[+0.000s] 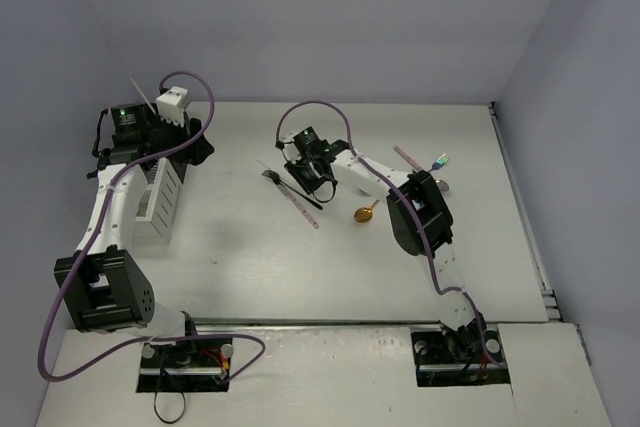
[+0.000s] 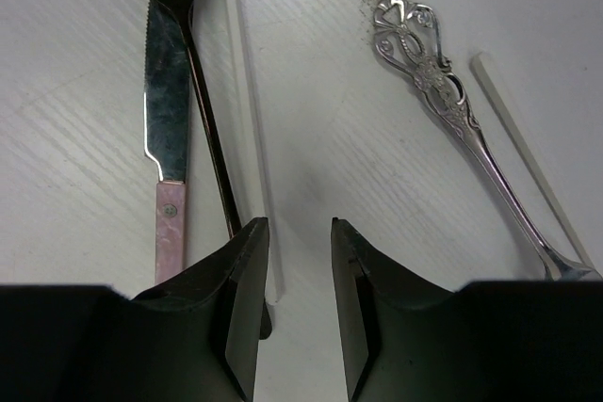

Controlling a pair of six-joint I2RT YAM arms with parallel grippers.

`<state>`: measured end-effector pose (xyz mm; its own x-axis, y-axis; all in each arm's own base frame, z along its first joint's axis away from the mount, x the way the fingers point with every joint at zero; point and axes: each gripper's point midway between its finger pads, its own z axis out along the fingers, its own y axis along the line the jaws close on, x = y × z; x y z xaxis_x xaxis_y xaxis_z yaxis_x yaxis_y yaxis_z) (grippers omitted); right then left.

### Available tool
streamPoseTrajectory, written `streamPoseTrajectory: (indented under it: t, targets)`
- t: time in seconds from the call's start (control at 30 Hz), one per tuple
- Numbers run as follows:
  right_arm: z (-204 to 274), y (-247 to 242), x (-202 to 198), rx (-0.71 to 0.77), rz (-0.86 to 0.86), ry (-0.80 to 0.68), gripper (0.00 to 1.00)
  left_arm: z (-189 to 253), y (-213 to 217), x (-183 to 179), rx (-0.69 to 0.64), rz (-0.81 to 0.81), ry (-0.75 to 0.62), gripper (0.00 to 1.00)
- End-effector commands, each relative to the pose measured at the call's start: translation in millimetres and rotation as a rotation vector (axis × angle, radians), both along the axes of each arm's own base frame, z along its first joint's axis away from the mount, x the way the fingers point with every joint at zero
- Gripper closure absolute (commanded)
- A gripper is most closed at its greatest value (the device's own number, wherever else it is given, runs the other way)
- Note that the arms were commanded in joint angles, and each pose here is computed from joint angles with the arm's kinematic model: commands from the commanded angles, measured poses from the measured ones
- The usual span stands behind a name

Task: Sort the eating utensils into containers

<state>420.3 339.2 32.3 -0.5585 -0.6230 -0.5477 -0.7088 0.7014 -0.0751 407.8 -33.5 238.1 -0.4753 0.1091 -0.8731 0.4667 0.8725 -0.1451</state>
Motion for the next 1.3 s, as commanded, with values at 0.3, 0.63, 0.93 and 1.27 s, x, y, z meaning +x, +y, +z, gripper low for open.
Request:
streamPoseTrajectory:
  t: [0.3,0.63,0.93,1.27]
  targets:
    - [0.8,15.8,1.5,0.012,0.022,-0.008,0.69,24.8,-0.7,2.4,0.022,-0.017,-0.097,0.41]
    - [-28.0,11.6,-12.0,-0.019,0.044,0.064,0.71,21.2,2.6,4.8,0.034,-0.011,-0.092,0.41]
    - [-42.8,0.2,-30.5,-0.074,0.078,0.123,1.00,20.3,5.2,5.0,0.038,-0.007,-0.088,0.41]
    - [51.8,4.8,-6.2,0.043,0.015,-0.033,1.00,32.3,9.3,9.9,-0.025,0.081,-0.121,0.41]
